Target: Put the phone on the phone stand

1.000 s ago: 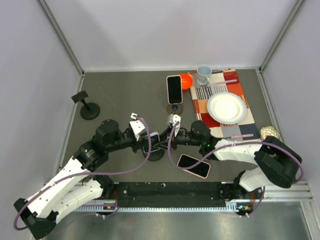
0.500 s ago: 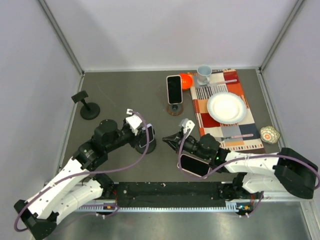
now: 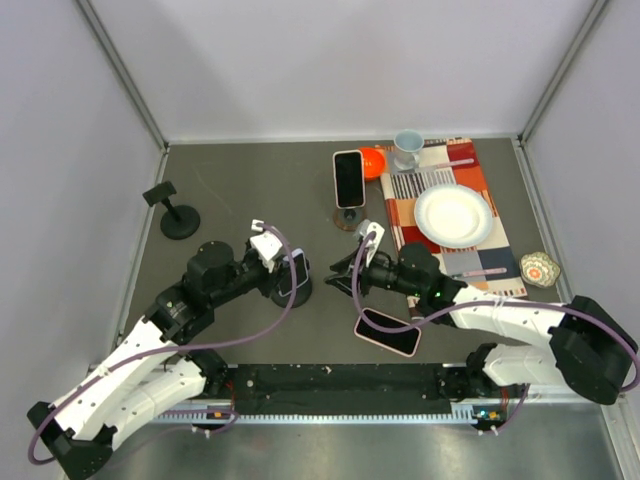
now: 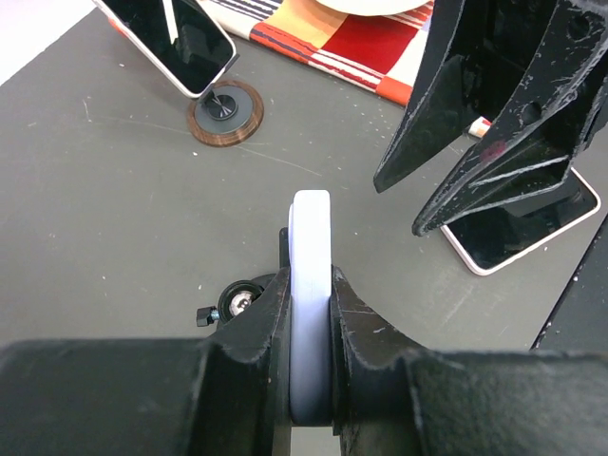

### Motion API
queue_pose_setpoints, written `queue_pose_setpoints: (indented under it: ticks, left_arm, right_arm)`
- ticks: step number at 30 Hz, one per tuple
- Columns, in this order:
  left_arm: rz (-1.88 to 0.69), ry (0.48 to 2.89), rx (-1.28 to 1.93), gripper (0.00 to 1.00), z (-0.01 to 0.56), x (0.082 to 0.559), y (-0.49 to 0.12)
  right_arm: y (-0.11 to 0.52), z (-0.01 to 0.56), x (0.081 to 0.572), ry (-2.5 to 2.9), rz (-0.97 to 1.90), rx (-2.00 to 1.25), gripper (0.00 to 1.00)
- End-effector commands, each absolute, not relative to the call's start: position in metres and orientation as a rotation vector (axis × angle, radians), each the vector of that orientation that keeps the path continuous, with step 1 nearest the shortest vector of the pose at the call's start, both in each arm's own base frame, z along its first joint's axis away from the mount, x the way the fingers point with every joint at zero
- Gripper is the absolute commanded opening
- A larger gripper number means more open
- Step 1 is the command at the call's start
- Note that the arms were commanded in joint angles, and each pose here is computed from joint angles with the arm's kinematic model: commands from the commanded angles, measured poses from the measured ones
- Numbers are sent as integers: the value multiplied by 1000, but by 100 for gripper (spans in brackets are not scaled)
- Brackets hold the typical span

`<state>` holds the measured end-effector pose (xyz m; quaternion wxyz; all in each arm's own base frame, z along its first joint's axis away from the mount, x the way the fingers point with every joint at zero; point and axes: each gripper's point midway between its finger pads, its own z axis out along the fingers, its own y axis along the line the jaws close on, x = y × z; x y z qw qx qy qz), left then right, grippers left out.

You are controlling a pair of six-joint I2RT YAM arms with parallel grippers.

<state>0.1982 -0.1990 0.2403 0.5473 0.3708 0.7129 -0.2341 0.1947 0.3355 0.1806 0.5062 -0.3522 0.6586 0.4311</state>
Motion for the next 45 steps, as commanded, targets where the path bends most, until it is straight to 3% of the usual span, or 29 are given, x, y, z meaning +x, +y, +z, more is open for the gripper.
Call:
queue_pose_setpoints:
  ticks: [1,3,8,9,10,11,24,29,39,45]
  left_arm:
    - [-520,1592,790,4,278,211,-197]
    - [-513,1603,779,19,278,212,-195]
    - [-525,1626,723,28,282,214,-192]
    - [-522,1635,720,25,280,215,-193]
    - [-516,1650,701,1,279,217,-191]
    - [-508,1670,695,0,276,220,-192]
    - [-713,1688,695,0,264,207,-198]
    - [-767,1579,714,0,295,217,-210]
    - [-757,1436,964,0,345,308,-230]
    - [-786,1408,1172,0,335,348,-233]
  right_arm:
    - [349,208,181,1525,1178,-928,43]
    - [350,211,178,1523,1198,-937,44]
    - [349,211,176,1566,1174,-1005,47]
    - [348,212,175,1571,1168,-1012,47]
    - [347,211,175,1581,1159,-1020,48]
    - [346,212,173,1577,1163,-1026,48]
    - [307,245,185,1542,1083,-947,55]
    - [296,253,205,1551,1034,-878,55]
    - [264,261,208,1494,899,-787,57]
    - [254,254,210,1476,859,-746,58]
